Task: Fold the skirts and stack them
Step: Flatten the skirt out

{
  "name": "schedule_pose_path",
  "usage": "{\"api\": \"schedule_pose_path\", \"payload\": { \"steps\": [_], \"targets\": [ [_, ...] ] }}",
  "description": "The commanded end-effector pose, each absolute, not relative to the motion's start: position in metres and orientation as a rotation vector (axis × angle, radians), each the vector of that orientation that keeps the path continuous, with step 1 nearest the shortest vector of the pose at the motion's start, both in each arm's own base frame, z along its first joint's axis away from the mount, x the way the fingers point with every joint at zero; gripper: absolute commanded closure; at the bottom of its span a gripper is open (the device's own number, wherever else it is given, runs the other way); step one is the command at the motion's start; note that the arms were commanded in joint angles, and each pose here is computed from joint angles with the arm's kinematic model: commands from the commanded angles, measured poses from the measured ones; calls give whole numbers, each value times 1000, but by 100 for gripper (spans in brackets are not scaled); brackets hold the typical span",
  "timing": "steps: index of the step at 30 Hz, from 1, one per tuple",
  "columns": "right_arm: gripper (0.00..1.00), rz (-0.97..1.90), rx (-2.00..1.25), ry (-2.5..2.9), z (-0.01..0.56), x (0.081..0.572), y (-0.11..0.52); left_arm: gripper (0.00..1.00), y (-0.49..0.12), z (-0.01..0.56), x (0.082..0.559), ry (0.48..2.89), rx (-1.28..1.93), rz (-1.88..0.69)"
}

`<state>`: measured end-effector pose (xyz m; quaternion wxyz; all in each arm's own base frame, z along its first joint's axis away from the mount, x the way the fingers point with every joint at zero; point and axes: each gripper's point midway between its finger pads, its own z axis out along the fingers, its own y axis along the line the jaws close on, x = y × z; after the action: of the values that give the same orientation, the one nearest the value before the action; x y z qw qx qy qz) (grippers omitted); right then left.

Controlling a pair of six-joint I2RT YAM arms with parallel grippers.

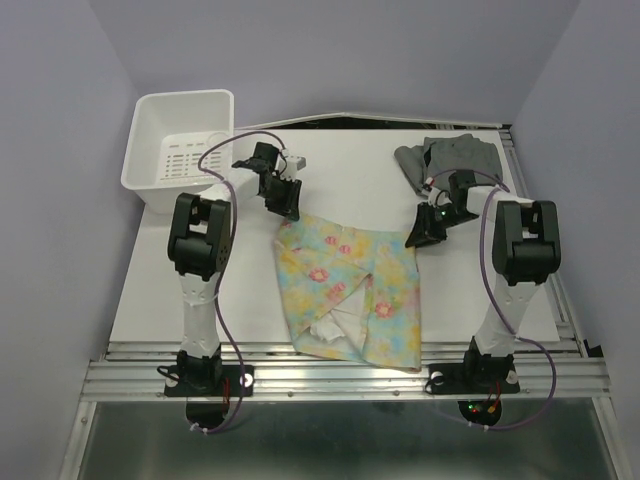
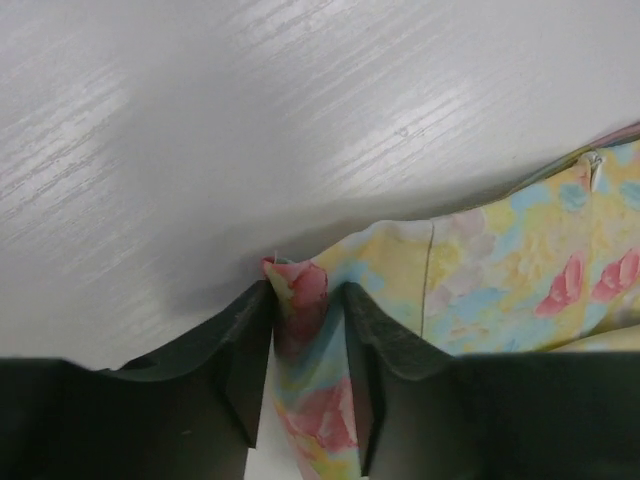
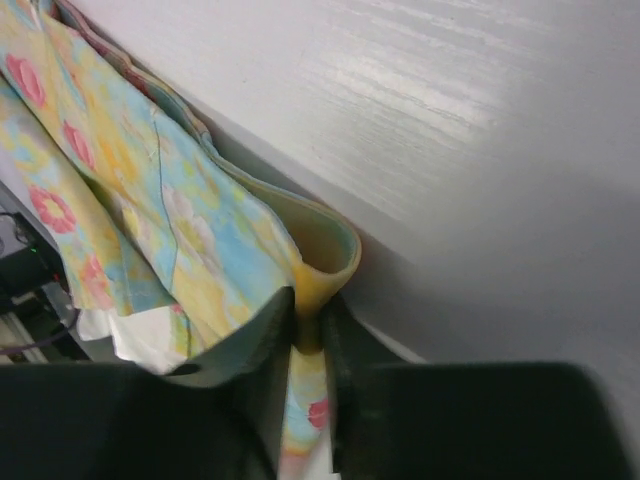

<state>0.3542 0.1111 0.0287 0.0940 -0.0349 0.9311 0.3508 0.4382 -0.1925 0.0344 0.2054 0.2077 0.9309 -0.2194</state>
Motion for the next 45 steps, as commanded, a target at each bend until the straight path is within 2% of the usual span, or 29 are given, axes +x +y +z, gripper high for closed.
{"api": "schedule_pose_path", "payload": {
  "steps": [1,3,4,6,10,13,16,19,23,26,31,39,42,45],
  "targets": [
    [90,1010,-123,2731,25,365,111,70,-203,64,456,2498,610,-660],
    [99,987,-140,2698,36,374,110,79,-204,81,462,2442,616,-667],
    [99,964,-152,2658,49,382,106,89,-204,102,469,2381,622,-666],
    [99,917,-191,2577,77,402,104,100,-201,128,476,2302,650,-641],
    [99,768,-268,2353,162,439,88,100,-189,226,486,2031,691,-530],
    [99,648,-317,2211,216,457,80,100,-181,272,486,1868,722,-422],
    [99,541,-350,2072,268,461,73,100,-169,342,464,1648,736,-316],
    [99,464,-371,1948,306,451,68,100,-162,381,437,1460,765,-239],
    [99,353,-397,1753,351,428,63,100,-153,405,391,1234,759,-177],
    [99,272,-407,1674,363,408,56,100,-145,407,362,1145,758,-138],
    [99,250,-416,1632,370,385,56,100,-137,399,343,1188,730,-148],
    [99,282,-449,1600,403,339,65,100,-141,426,280,1151,697,-307],
    [99,271,-440,1634,402,339,62,100,-143,430,267,1178,698,-357],
    [99,252,-416,1674,393,355,56,100,-142,428,278,1247,655,-385]
  ]
}}
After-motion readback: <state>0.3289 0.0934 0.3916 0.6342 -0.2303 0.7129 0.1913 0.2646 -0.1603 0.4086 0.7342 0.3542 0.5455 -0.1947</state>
